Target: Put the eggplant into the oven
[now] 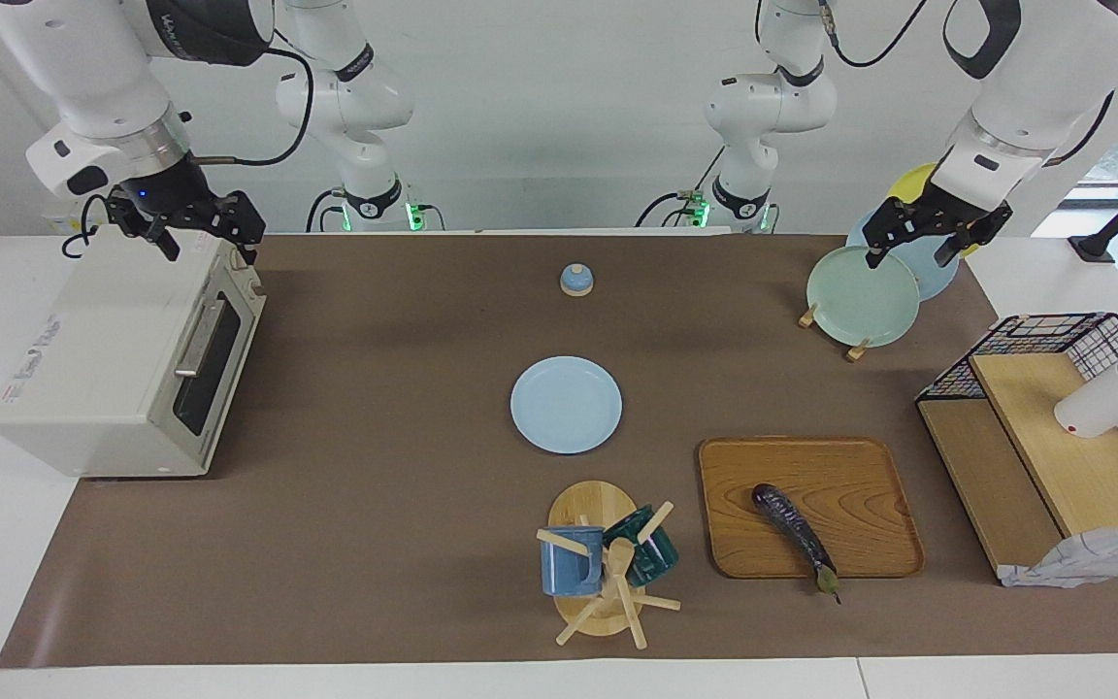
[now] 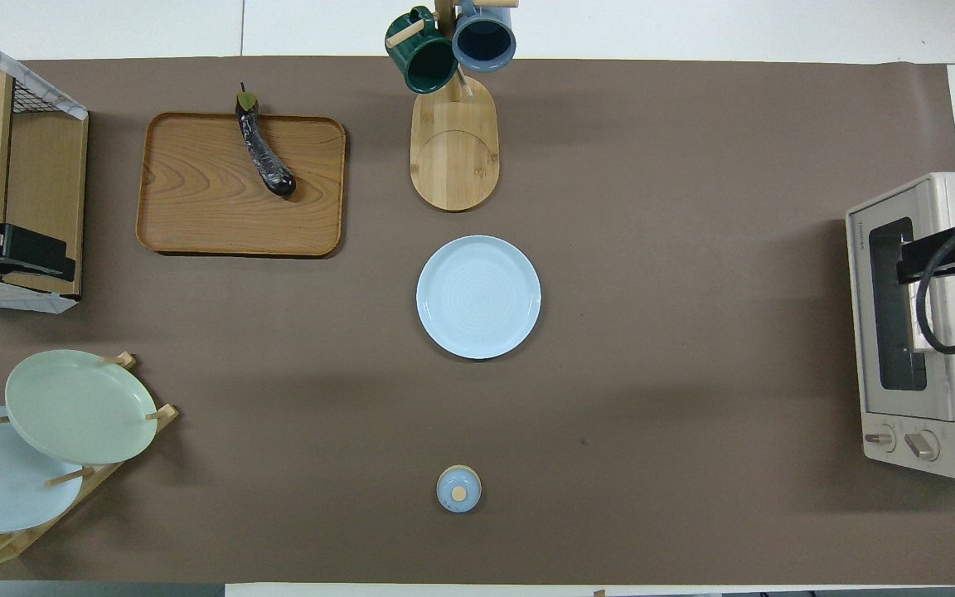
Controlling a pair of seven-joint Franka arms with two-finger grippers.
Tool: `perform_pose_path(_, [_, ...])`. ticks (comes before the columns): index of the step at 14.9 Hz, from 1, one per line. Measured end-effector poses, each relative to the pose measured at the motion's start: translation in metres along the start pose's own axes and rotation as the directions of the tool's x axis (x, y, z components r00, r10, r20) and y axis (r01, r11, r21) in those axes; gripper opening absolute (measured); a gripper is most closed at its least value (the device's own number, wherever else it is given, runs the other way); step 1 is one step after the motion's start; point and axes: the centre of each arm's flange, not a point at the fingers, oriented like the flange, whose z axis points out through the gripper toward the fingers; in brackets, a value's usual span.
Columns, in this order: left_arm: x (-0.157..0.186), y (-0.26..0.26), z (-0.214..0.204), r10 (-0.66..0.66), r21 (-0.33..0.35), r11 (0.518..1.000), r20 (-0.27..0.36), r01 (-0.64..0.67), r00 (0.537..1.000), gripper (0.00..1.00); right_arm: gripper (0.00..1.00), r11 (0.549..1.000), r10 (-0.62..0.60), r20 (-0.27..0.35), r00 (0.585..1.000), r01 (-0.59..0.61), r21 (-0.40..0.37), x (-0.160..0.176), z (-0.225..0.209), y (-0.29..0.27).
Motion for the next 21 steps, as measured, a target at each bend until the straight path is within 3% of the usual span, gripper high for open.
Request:
perform_pose_path(9, [0.0,0.0,0.0,0.0,0.0,1.0,-0.001,0.0,1.0,1.0,1.0,1.0,-0.002,0.001,1.0,0.002,0.002,0.0,0.0,0.001])
perform_pose_path(13, [0.0,0.0,0.0,0.0,0.0,1.0,-0.001,0.0,1.0,1.0,0.6,0.999,-0.031,-0.015,0.999,0.031,0.019,0.002,0.011,0.003])
perform_pose_path(17, [0.002,0.0,0.0,0.0,0.0,1.0,-0.018,0.0,1.0,1.0,0.23,1.0,-0.018,-0.049,0.999,0.019,0.023,-0.004,0.054,0.022])
perform_pose_path(18, [0.005,0.001,0.0,-0.007,0.0,1.0,-0.036,0.007,0.999,1.0,0.08,1.0,-0.01,-0.051,0.999,0.011,0.022,-0.006,0.067,0.024])
perform_pose_path(19, [0.007,0.001,0.001,-0.025,-0.001,1.0,-0.049,0.025,0.998,1.0,0.01,1.0,0.005,-0.046,0.999,-0.004,0.013,-0.007,0.079,0.026])
perform_pose_path(21, [0.011,0.002,0.004,-0.064,-0.004,0.998,-0.059,0.064,0.996,1.0,0.01,0.999,0.032,-0.032,0.999,-0.033,-0.032,-0.009,0.096,0.029])
